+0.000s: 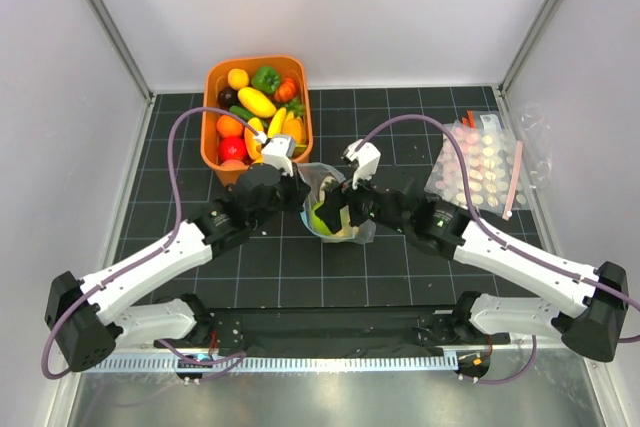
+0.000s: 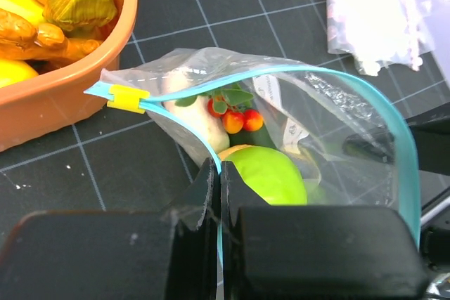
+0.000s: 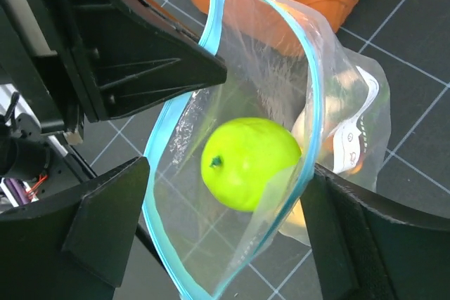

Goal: Place the food in the zip-top bag and seal the zipper
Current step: Adjust the zipper food storage bag at the center of the board.

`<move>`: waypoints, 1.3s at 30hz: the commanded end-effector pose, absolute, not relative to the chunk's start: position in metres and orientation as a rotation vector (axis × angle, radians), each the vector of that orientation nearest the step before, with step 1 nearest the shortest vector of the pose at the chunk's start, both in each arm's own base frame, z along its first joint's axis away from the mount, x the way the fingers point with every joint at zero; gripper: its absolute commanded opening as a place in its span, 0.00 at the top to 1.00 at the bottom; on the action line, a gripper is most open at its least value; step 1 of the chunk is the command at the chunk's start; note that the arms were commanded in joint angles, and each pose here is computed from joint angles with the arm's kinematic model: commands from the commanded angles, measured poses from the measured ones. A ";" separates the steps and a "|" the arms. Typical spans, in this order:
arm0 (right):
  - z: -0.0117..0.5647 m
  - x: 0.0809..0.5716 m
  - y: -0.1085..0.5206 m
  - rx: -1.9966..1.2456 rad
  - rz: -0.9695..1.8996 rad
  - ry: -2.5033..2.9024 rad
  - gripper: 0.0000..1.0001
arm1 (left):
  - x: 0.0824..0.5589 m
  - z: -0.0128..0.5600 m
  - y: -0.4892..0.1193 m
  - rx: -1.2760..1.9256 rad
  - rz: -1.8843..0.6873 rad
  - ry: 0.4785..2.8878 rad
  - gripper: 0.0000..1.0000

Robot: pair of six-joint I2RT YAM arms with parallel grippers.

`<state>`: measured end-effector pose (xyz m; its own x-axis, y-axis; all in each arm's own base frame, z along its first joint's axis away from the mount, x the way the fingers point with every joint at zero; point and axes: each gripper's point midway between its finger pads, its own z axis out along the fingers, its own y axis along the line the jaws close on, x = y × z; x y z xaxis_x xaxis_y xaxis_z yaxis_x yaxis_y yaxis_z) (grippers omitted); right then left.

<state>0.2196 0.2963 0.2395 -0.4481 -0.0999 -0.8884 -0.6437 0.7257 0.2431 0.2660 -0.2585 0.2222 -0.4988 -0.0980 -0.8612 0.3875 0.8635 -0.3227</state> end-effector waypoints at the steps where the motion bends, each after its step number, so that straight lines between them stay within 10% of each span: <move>1: 0.254 0.219 0.303 -0.608 0.726 1.899 0.11 | 0.263 0.243 -0.260 0.168 -0.685 1.970 0.99; 13: 0.263 0.236 0.273 -0.493 0.567 1.880 0.38 | 0.269 0.233 -0.255 0.149 -0.661 2.017 1.00; 20: 0.259 0.228 0.283 -0.558 0.584 1.915 0.99 | 0.277 0.231 -0.244 0.111 -0.619 2.014 1.00; 29: 0.248 0.186 0.339 -0.840 0.705 1.890 0.98 | 0.283 0.228 -0.254 0.220 -0.649 1.975 1.00; 39: 0.260 0.183 0.335 -0.804 0.733 1.837 0.59 | 0.280 0.243 -0.276 0.382 -0.758 1.779 1.00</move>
